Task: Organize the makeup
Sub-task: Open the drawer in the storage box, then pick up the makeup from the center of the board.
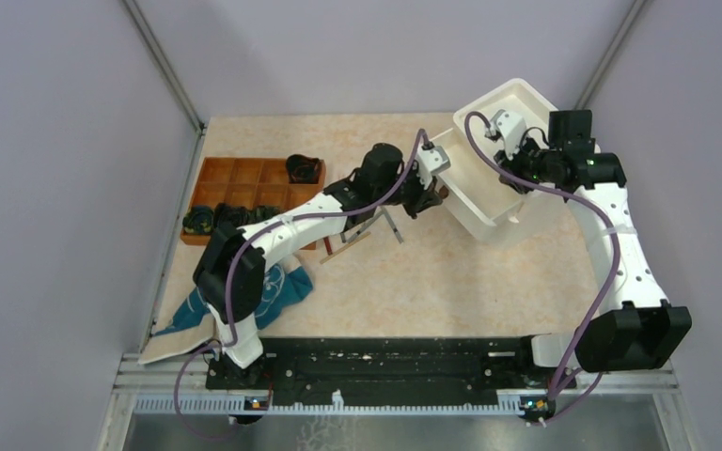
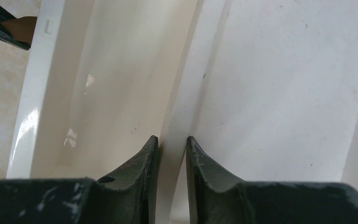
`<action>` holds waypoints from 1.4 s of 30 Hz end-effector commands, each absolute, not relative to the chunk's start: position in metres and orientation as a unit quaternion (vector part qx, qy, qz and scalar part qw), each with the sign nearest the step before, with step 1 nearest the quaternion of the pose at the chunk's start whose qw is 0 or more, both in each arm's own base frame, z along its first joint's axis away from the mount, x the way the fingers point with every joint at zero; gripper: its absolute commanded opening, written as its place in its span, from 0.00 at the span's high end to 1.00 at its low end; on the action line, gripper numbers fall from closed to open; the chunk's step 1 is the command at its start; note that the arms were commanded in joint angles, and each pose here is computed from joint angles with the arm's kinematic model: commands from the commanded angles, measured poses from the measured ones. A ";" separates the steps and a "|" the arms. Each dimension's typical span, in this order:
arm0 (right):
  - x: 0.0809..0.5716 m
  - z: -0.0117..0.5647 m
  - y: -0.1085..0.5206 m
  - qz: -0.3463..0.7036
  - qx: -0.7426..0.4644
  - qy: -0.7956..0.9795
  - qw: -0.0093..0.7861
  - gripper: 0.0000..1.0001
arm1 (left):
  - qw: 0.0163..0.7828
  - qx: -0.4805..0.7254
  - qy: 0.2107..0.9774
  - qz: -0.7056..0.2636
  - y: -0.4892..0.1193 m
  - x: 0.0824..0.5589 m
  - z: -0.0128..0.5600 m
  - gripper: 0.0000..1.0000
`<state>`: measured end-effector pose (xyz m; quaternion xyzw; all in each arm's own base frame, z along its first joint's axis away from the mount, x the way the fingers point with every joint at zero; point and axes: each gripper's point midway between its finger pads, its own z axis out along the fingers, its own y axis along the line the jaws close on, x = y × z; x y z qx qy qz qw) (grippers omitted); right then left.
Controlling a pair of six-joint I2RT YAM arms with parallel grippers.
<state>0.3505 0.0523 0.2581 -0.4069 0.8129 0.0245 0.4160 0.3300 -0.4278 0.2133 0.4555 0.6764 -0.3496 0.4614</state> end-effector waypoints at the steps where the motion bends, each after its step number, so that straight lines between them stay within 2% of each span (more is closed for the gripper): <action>1: 0.342 0.241 0.051 0.039 -0.446 0.813 0.372 0.89 | 0.479 0.471 0.637 -0.377 -0.429 0.300 0.248 0.97; 4: 0.346 0.240 0.052 0.044 -0.437 0.816 0.374 0.80 | 0.476 0.472 0.636 -0.383 -0.427 0.295 0.248 0.60; 6: 0.347 0.243 0.054 0.048 -0.428 0.817 0.383 0.69 | 0.478 0.472 0.635 -0.382 -0.424 0.293 0.251 0.39; 10: 0.351 0.263 0.056 0.045 -0.396 0.815 0.420 0.45 | 0.495 0.474 0.629 -0.368 -0.411 0.288 0.262 0.05; 11: 0.352 0.271 0.056 0.041 -0.388 0.813 0.433 0.38 | 0.498 0.476 0.627 -0.364 -0.407 0.287 0.264 0.02; 15: 0.352 0.301 0.060 0.042 -0.362 0.798 0.480 0.15 | 0.504 0.500 0.628 -0.318 -0.380 0.280 0.255 0.01; 18: 0.347 0.319 0.070 0.059 -0.356 0.784 0.505 0.02 | 0.513 0.520 0.634 -0.255 -0.353 0.283 0.240 0.01; 23: 0.336 0.338 0.098 0.095 -0.362 0.758 0.535 0.01 | 0.472 0.554 0.666 -0.163 -0.303 0.285 0.191 0.01; 31: 0.310 0.335 0.126 0.150 -0.401 0.712 0.556 0.02 | 0.355 0.572 0.732 -0.102 -0.234 0.271 0.109 0.01; 37: 0.305 0.309 0.137 0.173 -0.421 0.716 0.529 0.11 | 0.296 0.552 0.772 -0.105 -0.200 0.276 0.081 0.02; 42: 0.302 0.296 0.141 0.177 -0.431 0.719 0.516 0.17 | 0.268 0.549 0.784 -0.106 -0.191 0.285 0.067 0.06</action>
